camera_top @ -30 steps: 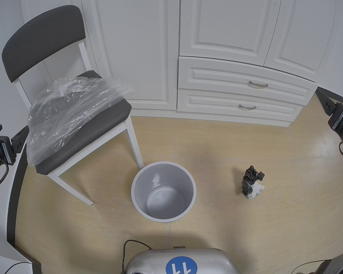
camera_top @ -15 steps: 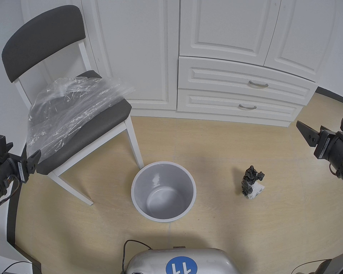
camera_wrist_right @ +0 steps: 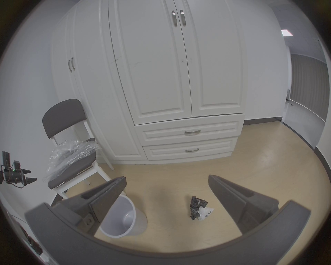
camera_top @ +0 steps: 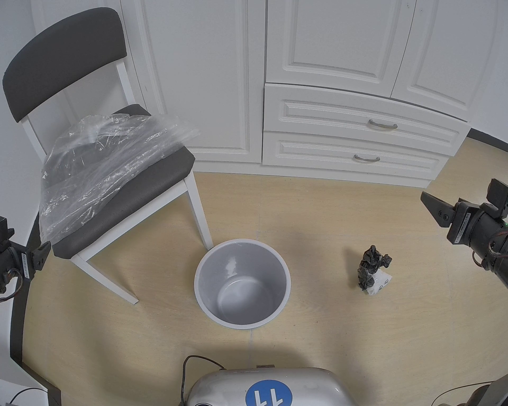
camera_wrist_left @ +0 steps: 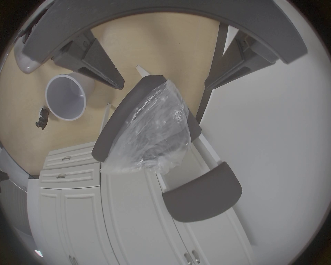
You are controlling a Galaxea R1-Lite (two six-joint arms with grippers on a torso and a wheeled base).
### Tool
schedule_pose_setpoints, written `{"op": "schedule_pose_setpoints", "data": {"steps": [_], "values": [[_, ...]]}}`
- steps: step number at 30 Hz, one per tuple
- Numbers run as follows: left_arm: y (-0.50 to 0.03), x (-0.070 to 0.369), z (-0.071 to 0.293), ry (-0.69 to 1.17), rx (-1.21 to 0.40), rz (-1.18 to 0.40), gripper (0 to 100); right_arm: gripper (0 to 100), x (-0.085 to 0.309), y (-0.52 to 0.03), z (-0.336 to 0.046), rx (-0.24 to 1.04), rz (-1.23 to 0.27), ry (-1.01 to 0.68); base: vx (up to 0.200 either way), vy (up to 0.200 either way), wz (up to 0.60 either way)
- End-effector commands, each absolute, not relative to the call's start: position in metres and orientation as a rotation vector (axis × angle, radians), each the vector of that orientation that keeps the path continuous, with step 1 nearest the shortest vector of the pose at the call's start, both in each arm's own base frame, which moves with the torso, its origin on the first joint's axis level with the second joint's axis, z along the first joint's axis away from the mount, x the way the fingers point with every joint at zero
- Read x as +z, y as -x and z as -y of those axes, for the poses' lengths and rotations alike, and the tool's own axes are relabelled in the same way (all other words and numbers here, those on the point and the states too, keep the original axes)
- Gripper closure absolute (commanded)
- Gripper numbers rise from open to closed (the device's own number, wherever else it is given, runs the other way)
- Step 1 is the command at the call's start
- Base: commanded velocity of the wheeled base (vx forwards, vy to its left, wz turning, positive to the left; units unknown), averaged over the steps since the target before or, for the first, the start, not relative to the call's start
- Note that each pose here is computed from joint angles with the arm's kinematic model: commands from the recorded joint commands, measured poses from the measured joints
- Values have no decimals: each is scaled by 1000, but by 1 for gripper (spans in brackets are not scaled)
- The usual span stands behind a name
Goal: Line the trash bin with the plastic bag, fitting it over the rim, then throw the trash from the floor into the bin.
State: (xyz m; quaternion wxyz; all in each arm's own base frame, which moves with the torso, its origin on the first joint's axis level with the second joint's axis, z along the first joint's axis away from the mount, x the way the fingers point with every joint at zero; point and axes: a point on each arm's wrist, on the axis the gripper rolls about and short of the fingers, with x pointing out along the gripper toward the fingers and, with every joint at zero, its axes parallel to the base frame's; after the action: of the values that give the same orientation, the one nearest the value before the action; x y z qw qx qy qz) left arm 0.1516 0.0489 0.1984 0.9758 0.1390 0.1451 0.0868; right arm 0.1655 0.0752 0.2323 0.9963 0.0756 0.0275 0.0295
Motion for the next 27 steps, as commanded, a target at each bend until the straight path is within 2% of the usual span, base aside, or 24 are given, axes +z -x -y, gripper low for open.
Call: {"op": "schedule_pose_setpoints", "data": {"steps": [1,27], "values": [[-173,182,-69,-247,196,-370,0,0,227,-170,-79,64,-78,-146,0,0,0],[-211,158,-90,-248,237,-332,0,0,229,-170,-79,84,-73,-164,0,0,0]]}}
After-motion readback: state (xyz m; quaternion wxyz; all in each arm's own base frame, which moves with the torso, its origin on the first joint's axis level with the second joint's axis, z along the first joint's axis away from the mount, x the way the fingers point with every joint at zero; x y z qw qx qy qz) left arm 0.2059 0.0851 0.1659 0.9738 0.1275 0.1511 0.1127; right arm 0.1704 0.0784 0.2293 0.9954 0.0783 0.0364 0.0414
